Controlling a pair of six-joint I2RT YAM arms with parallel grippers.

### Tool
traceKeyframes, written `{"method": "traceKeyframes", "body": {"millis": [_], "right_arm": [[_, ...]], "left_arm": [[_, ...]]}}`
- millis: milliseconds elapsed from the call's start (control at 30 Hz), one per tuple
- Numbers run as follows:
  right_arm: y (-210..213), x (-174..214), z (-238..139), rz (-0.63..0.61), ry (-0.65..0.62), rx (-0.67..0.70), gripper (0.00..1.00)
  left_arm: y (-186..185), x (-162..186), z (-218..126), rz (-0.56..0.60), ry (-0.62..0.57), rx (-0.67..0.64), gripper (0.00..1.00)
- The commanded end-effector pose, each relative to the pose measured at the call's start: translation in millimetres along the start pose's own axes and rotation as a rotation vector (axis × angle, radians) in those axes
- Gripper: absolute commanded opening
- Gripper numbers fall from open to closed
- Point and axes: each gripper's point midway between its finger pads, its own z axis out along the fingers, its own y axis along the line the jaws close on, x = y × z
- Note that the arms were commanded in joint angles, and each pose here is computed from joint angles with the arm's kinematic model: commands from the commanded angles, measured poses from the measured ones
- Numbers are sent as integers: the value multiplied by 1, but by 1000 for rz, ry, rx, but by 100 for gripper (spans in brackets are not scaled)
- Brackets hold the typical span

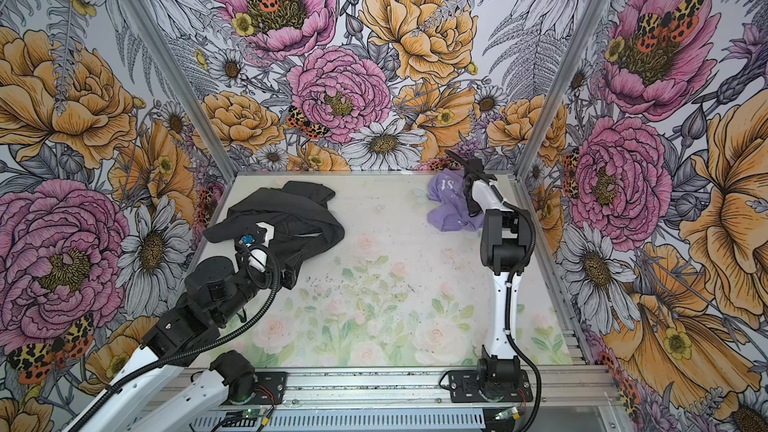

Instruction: Pick out a specific cloth from the pile

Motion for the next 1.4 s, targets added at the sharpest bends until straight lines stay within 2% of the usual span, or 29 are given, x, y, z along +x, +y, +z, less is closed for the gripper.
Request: {"method": "traceKeyframes", "body": {"millis": [0,33,67,100,267,400,567,733,833,967,1067,1200,1367], "right_arm": [[-30,-31,-71,91,-142,-23,85],[-38,-33,-84,109,-165,-19,89],[-45,-35,-96,122,-185,-16,97],[-50,-36,-106,131,-202,-16,99],[-70,-38,-154,187,-291,-48,100],[-72,-38,-196,255,-376,-173,100],[-64,-26,-250,345,-542,-362,99],[-53,10,-276,420,-740,-467,99],[-40,40,-268,422,-821,-483,99],[-35,81,-242,447,-904,-407,99],[-26,106,-215,443,-940,-345,98],[-7,114,-178,383,-921,-317,98],[31,108,-147,316,-919,-425,99]], "left_arm": [[11,-3,-2,13,-24,-54,99],[11,-4,-2,14,-27,-57,99],[12,-3,-2,14,-26,-59,99],[12,-4,-2,13,-27,-61,99],[14,-3,-2,12,-27,-69,99],[19,-7,-2,7,-43,-97,99],[55,-24,-14,-114,-100,-299,99],[76,-26,-13,-232,-221,-426,99],[90,-16,-6,-237,-284,-522,99],[118,18,15,-205,-286,-647,99],[147,48,25,-235,-298,-711,99],[177,85,38,-209,-276,-775,99],[186,112,79,-124,-246,-726,99]]}}
